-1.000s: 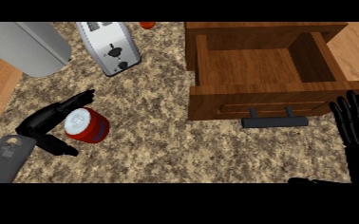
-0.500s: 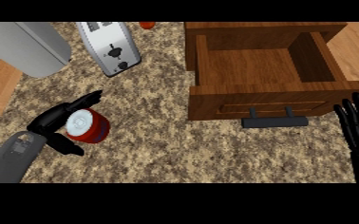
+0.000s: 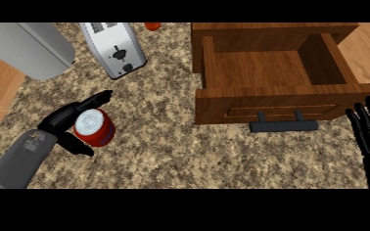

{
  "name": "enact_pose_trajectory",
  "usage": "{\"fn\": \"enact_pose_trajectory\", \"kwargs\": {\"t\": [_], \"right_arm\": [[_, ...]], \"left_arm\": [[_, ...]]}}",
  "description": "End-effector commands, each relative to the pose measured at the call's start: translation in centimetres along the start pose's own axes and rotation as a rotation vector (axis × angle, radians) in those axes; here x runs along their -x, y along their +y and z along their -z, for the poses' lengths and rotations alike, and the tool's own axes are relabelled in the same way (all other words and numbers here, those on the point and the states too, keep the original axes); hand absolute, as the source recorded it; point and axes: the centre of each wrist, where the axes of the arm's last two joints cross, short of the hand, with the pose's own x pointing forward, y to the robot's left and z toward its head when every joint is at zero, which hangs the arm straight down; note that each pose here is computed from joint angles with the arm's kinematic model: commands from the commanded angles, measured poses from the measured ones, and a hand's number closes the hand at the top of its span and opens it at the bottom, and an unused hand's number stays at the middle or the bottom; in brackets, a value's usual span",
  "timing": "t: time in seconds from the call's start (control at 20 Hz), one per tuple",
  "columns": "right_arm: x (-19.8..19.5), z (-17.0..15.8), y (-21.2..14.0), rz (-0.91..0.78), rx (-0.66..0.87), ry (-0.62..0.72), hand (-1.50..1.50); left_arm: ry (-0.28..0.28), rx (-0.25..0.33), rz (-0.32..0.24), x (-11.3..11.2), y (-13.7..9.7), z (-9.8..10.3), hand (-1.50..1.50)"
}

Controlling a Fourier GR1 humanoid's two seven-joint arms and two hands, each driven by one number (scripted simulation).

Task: Pick up the can, place it into the drawer and close the drawer

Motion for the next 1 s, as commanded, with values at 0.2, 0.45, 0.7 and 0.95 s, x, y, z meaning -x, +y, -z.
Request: {"fn": "enact_pose_trajectory", "kwargs": {"t": [0.2, 0.45, 0.7, 0.95], "right_arm": [[0.6, -0.5, -1.2, -0.007, -0.010, 0.004, -1.50], [0.4, -0.4, -0.1, 0.011, -0.004, 0.001, -1.50], [-0.9, -0.2, -0.2, 0.017, 0.003, -0.008, -1.50], [0.0, -1.0, -0.8, 0.010, 0.033, 0.006, -1.50]], "left_arm": [[-0.079, 0.139, -0.144, -0.1, -0.1, 1.2, -1.50], [-0.112, 0.177, -0.176, 0.7, -1.8, 1.6, -1.50], [-0.123, 0.211, -0.177, 0.2, -3.2, 4.1, 1.50], [-0.150, 0.224, -0.276, 1.2, -4.2, 2.8, 1.50]]}}
